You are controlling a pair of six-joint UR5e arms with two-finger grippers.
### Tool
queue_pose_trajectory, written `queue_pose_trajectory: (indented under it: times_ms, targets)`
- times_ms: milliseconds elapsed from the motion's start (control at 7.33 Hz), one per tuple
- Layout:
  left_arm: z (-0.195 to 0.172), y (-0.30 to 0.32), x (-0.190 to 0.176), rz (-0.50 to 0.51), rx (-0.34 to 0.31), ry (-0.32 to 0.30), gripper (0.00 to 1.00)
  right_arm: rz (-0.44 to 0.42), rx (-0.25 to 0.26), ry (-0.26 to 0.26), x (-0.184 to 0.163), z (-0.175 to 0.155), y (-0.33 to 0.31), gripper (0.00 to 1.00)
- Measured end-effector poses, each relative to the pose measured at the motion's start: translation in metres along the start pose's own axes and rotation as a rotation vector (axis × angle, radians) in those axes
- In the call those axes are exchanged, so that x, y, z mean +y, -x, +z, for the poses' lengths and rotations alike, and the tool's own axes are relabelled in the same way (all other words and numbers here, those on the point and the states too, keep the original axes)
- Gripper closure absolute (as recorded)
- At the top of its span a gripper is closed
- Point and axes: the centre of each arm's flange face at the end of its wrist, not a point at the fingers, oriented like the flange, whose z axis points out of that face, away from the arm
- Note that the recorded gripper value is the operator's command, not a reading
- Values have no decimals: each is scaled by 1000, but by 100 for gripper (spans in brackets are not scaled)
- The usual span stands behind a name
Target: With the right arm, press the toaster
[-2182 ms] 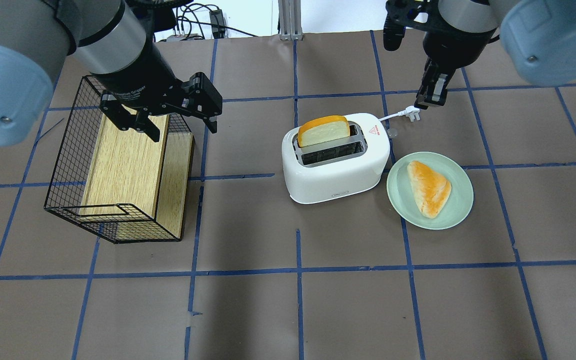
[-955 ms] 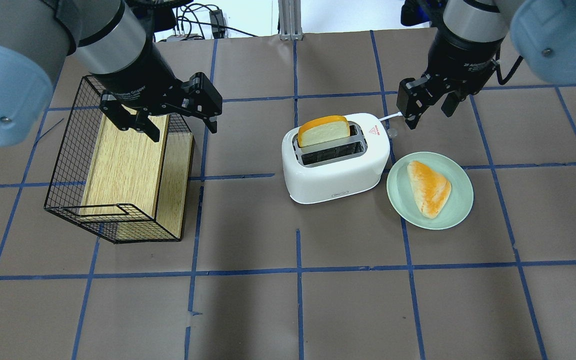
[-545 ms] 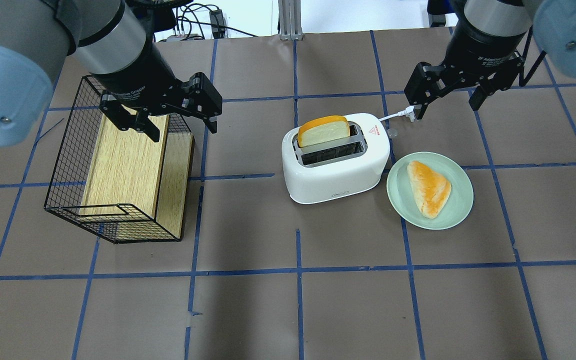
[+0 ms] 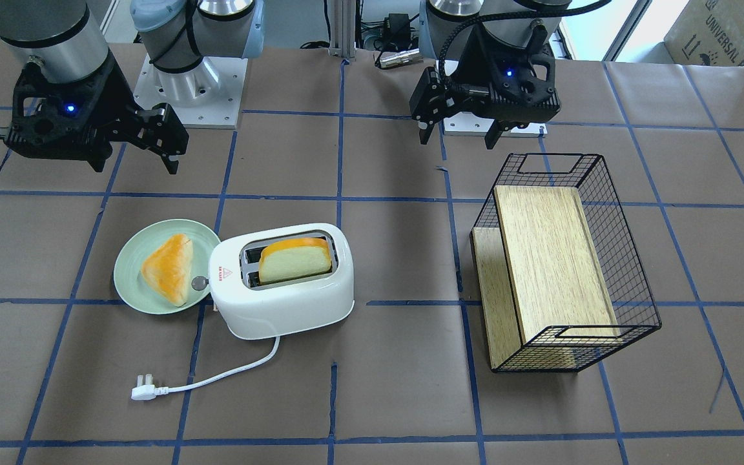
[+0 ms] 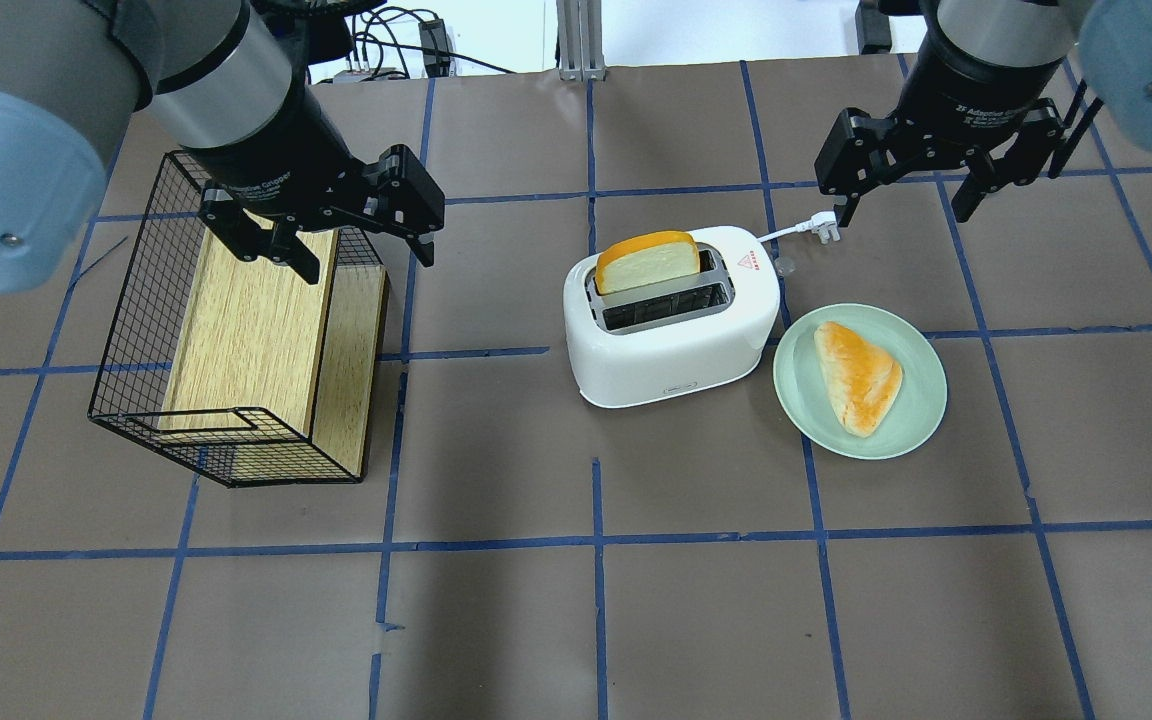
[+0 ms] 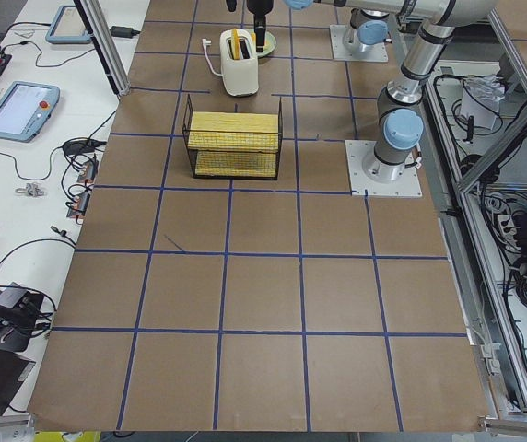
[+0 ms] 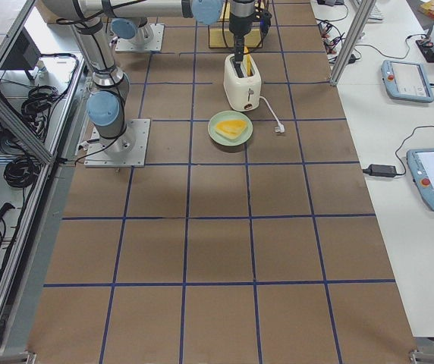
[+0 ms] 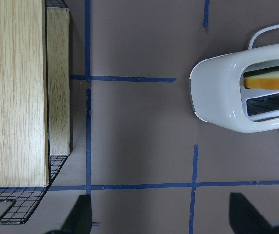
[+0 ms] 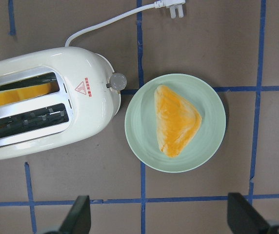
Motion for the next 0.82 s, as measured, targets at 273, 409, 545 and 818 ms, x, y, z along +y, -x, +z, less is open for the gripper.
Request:
queue_pose_trajectory:
  times_ms: [273,409,545,818]
  targets:
    - [0,0,0,0,0,0,0,-1,2,3,1,1,0,0]
    - [0,0,0,0,0,0,0,-4,4,4,1,1,0,0]
    - [0,0,0,0,0,0,0,-8,5,4,0,2,0,0]
    - [0,0,0,0,0,0,0,-15,4,7,-1,4,0,0]
